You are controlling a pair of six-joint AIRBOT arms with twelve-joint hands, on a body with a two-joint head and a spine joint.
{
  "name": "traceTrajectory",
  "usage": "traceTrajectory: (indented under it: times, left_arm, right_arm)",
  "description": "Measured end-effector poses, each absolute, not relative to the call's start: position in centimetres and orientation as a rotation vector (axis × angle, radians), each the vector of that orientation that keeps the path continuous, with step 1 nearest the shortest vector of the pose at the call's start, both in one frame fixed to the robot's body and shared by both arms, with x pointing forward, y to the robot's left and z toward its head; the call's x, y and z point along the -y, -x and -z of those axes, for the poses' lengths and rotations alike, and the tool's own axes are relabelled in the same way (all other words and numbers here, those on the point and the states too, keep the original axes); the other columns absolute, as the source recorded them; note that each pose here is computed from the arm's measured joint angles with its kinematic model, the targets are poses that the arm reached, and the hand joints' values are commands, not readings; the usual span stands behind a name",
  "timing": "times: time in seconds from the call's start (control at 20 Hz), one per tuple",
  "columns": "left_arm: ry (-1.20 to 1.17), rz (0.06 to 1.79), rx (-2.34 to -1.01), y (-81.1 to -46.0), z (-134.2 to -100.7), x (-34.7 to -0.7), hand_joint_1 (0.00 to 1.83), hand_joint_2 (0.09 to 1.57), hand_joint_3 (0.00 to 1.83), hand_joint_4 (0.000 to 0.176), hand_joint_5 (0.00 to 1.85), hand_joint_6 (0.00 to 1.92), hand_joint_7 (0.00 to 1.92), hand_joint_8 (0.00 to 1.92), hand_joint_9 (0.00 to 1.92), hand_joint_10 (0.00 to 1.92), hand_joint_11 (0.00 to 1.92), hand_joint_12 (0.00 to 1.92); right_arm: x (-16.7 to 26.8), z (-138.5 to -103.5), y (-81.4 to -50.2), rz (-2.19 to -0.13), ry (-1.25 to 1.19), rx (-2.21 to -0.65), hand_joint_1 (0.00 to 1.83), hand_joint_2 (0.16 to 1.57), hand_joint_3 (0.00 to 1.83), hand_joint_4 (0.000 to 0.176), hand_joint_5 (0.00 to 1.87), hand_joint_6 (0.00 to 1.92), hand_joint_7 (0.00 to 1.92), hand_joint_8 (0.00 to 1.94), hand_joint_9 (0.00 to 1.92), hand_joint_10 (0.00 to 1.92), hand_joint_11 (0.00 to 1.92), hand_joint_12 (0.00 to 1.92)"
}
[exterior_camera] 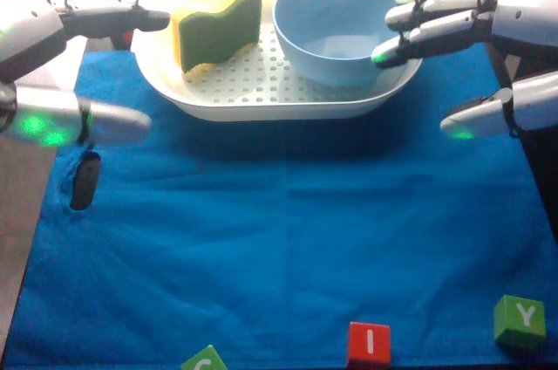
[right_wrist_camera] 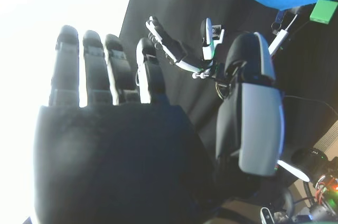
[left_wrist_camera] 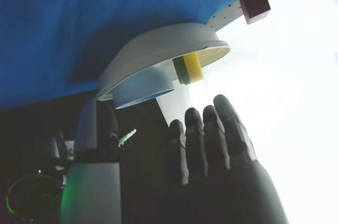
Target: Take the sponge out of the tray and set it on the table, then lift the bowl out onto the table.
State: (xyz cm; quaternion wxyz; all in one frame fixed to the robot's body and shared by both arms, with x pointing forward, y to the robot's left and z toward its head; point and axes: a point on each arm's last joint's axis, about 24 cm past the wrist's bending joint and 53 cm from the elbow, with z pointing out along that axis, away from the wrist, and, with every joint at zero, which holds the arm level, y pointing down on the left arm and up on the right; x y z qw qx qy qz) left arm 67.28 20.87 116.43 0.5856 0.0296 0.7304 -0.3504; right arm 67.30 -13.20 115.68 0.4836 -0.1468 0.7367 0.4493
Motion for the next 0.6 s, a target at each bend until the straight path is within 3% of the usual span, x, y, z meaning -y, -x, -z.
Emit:
traceTrajectory:
  times: [0.1,0.15,0.2,0.25,0.3,0.35,0.4,0.5,0.6]
  left_arm:
    - [-0.070,0.817,-1.701,-67.5,-116.4,-20.8,0.56,0.97,0.00,0.176,0.28,0.00,0.19,0.00,0.09,0.00,0.00,0.06]
    - [-0.070,0.813,-1.705,-67.6,-116.3,-20.8,0.65,0.95,0.00,0.154,0.30,0.01,0.20,0.01,0.10,0.00,0.00,0.04]
    - [-0.071,0.818,-1.703,-67.7,-116.4,-20.5,0.74,0.94,0.00,0.112,0.33,0.00,0.24,0.00,0.15,0.01,0.04,0.08]
    - [-0.082,0.820,-1.699,-67.7,-116.6,-20.3,0.74,0.96,0.00,0.087,0.34,0.00,0.27,0.00,0.20,0.00,0.01,0.41]
    - [-0.089,0.829,-1.683,-67.8,-117.1,-19.9,0.76,0.97,0.00,0.094,0.33,0.00,0.27,0.00,0.22,0.00,0.00,0.51]
    - [-0.088,0.835,-1.668,-68.2,-117.6,-19.7,0.79,0.95,0.00,0.087,0.35,0.00,0.28,0.00,0.23,0.00,0.00,0.58]
    - [-0.088,0.837,-1.652,-68.5,-118.2,-19.5,0.86,0.95,0.00,0.064,0.37,0.00,0.32,0.00,0.28,0.01,0.00,0.67]
    - [-0.081,0.855,-1.599,-69.4,-119.8,-19.2,0.88,0.95,0.00,0.030,0.46,0.00,0.44,0.01,0.41,0.01,0.06,0.82]
    - [-0.073,0.856,-1.581,-71.0,-120.4,-18.5,0.85,0.96,0.00,0.028,0.52,0.01,0.54,0.01,0.53,0.03,0.17,0.91]
  right_arm:
    - [13.2,-115.7,-67.3,-1.095,0.359,-1.794,0.35,1.22,0.00,0.175,0.40,0.00,0.27,0.00,0.16,0.00,0.00,0.22]
    - [13.2,-115.7,-67.3,-1.095,0.358,-1.794,0.34,1.23,0.00,0.174,0.39,0.00,0.27,0.00,0.16,0.00,0.00,0.18]
    - [13.2,-115.6,-67.3,-1.093,0.360,-1.795,0.35,1.22,0.00,0.164,0.41,0.01,0.26,0.00,0.15,0.00,0.00,0.16]
    - [13.2,-115.6,-67.3,-1.094,0.360,-1.795,0.34,1.22,0.00,0.171,0.41,0.00,0.26,0.00,0.15,0.00,0.01,0.16]
    - [13.2,-115.7,-67.3,-1.095,0.360,-1.794,0.39,1.22,0.00,0.159,0.44,0.01,0.27,0.00,0.16,0.00,0.01,0.17]
    - [13.2,-115.7,-67.3,-1.094,0.359,-1.795,0.41,1.22,0.00,0.160,0.45,0.01,0.28,0.00,0.16,0.00,0.01,0.17]
    - [13.2,-115.7,-67.3,-1.094,0.359,-1.795,0.41,1.21,0.00,0.173,0.44,0.00,0.28,0.00,0.17,0.01,0.01,0.17]
    - [13.2,-115.7,-67.3,-1.094,0.359,-1.795,0.42,1.21,0.00,0.174,0.44,0.00,0.29,0.00,0.17,0.01,0.01,0.19]
    - [13.3,-115.6,-67.4,-1.091,0.357,-1.796,0.41,1.21,0.00,0.172,0.44,0.00,0.29,0.00,0.18,0.01,0.02,0.20]
